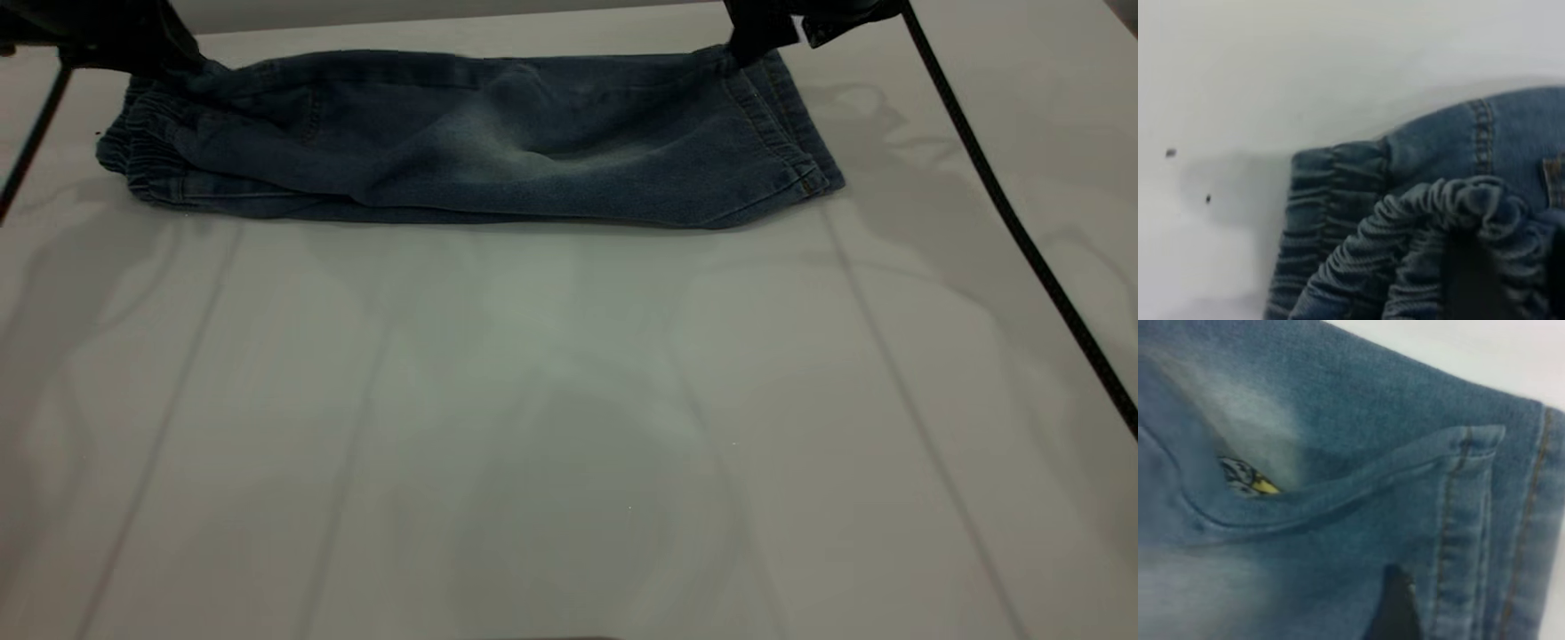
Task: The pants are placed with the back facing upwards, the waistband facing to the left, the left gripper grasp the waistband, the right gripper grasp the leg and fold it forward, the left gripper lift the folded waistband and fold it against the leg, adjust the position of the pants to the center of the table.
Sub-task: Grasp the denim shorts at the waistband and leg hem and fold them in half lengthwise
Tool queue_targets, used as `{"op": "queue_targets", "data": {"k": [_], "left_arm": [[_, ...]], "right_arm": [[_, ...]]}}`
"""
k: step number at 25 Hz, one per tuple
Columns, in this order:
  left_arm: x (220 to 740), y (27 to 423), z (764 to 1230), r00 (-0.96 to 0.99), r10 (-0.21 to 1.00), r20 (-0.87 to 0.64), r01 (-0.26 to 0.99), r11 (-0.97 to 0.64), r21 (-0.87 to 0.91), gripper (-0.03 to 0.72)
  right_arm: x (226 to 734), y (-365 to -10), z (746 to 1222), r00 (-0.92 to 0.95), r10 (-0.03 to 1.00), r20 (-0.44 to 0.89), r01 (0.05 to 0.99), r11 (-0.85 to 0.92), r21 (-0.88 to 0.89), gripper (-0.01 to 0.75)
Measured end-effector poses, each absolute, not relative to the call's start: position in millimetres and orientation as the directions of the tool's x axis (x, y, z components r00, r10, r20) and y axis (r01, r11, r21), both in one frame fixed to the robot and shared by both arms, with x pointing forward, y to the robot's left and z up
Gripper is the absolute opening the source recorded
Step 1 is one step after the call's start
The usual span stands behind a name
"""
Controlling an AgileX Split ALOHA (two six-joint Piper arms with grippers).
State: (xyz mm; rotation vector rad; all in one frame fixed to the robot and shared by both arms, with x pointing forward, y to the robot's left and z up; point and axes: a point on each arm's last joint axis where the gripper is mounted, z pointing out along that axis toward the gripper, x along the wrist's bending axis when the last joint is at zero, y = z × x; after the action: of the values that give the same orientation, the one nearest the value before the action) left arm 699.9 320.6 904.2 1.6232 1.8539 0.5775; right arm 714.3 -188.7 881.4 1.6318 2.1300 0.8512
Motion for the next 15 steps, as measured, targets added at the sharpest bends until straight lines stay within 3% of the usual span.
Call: {"op": "queue_targets", "data": {"k": [2, 6, 15], "left_arm": [[697.7, 318.2, 910.9, 0.000, 0.992, -0.122, 0.738, 0.083, 0.670, 0.388], [688.9, 318.6, 940.8, 0.088, 0.988, -0.128, 0.755, 0.018, 0.655, 0.519], [674.6, 383.4, 923.3, -0.018, 0.996, -0.090, 0.833, 0.065, 0.550, 0.553]], "right_arm": [[711.0, -185.7, 885.9, -0.285, 0.947, 0.148, 0.781, 0.140, 0.608, 0.591], [701.6, -165.4, 887.5, -0.305, 0.926, 0.222, 0.816, 0.134, 0.562, 0.599], [683.8, -100.3, 891.3, -0.409, 0.886, 0.219, 0.760, 0.198, 0.619, 0.580]]}}
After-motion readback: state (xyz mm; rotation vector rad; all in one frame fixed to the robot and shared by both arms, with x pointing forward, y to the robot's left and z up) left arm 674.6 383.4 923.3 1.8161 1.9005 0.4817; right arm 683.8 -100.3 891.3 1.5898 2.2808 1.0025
